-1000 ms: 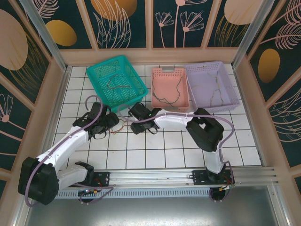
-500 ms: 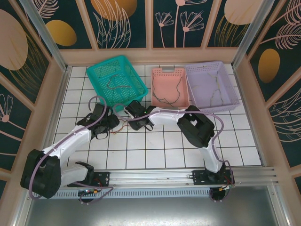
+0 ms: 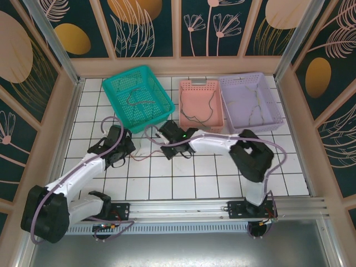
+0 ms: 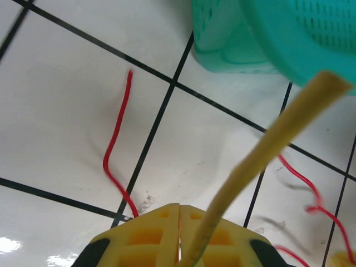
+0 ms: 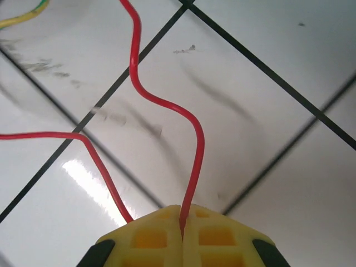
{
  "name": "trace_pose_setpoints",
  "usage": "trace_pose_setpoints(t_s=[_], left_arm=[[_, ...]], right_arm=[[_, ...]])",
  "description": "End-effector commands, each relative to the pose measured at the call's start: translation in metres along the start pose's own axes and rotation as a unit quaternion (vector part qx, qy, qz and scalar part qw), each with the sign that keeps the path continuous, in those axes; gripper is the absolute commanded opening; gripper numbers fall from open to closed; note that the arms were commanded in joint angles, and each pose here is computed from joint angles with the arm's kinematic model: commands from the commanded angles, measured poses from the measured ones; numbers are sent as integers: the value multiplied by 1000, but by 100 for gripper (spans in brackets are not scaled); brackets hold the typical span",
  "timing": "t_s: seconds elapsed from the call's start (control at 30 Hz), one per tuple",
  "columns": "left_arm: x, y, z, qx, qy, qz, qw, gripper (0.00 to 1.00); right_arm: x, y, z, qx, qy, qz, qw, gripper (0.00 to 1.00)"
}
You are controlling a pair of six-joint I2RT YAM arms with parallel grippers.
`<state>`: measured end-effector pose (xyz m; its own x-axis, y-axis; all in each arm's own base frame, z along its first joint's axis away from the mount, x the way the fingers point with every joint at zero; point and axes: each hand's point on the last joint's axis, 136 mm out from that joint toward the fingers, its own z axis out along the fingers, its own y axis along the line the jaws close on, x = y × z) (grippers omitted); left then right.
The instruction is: Untangle the cables
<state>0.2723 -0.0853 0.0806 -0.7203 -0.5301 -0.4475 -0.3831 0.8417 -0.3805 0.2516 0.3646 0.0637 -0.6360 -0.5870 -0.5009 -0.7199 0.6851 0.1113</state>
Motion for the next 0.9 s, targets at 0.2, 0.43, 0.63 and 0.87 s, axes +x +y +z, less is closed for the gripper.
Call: trace_pose_setpoints(t_s=[0.2, 0.43, 0.63, 0.87], left_arm=[[6, 11, -6, -13, 6, -24, 1000, 0], [18, -16, 0, 57, 48, -8, 997, 0], [32, -65, -15, 189, 96, 24, 977, 0], [53, -94, -28, 261, 143, 56, 953, 0]], right_arm=[[22, -28, -92, -6, -41, 89, 995, 0], [16, -64, -164, 34, -107, 131, 985, 0], [-3, -94, -220, 47, -197, 186, 961, 0], [-23, -100, -233, 39, -243, 206, 947, 0]])
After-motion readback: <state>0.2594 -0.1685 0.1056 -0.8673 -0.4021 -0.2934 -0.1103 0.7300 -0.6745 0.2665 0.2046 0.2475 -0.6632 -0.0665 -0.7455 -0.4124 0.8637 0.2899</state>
